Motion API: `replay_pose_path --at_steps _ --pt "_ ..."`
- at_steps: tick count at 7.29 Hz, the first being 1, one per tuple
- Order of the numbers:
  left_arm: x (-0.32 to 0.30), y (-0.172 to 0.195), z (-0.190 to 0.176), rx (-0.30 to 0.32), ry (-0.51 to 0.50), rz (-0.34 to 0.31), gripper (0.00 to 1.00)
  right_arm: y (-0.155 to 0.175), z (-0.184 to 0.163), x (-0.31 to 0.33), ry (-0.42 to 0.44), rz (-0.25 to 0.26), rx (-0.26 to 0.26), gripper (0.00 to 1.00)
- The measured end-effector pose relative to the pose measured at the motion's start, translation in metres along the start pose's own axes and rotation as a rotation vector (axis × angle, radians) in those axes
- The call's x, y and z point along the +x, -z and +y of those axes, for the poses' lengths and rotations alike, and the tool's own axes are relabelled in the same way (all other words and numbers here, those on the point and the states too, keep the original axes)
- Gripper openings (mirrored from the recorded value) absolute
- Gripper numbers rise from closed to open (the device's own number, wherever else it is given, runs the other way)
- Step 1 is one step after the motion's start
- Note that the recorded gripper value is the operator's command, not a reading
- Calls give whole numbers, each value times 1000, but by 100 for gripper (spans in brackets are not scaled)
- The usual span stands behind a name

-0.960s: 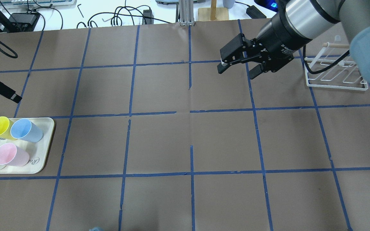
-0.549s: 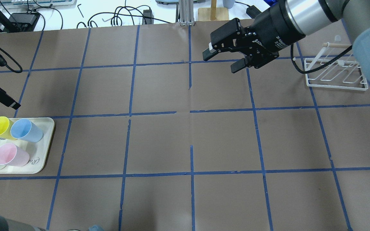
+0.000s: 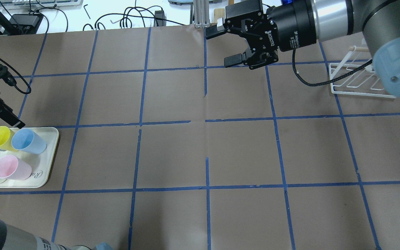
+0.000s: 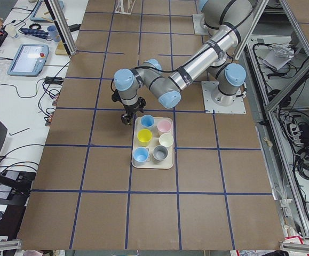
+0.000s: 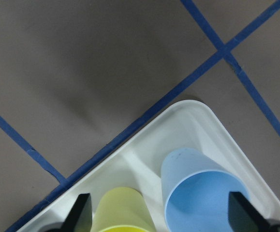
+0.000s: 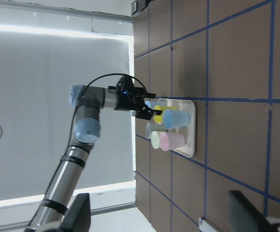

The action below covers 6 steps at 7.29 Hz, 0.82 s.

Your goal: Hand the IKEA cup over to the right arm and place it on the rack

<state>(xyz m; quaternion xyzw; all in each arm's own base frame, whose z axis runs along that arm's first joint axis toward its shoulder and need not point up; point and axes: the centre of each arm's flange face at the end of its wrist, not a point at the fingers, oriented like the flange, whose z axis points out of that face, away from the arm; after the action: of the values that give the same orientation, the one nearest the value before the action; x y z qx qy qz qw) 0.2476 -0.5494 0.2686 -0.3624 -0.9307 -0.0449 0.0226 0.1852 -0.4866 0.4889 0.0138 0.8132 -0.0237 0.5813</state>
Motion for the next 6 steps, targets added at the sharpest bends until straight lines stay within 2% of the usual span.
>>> replay_pose_path --at_steps 1,3,4,6 --pt "2 -12 2 -2 -18 -16 100 -2 0 12 -42 -68 4 100" --pt "11 -33 8 -21 -35 -37 100 -8 4 27 -122 -157 3 100" --pt "14 -38 10 -30 -39 -38 100 -9 5 25 -182 -189 0 100" --pt "16 -41 12 -33 -48 -36 93 -10 6 23 -292 -206 -13 100"
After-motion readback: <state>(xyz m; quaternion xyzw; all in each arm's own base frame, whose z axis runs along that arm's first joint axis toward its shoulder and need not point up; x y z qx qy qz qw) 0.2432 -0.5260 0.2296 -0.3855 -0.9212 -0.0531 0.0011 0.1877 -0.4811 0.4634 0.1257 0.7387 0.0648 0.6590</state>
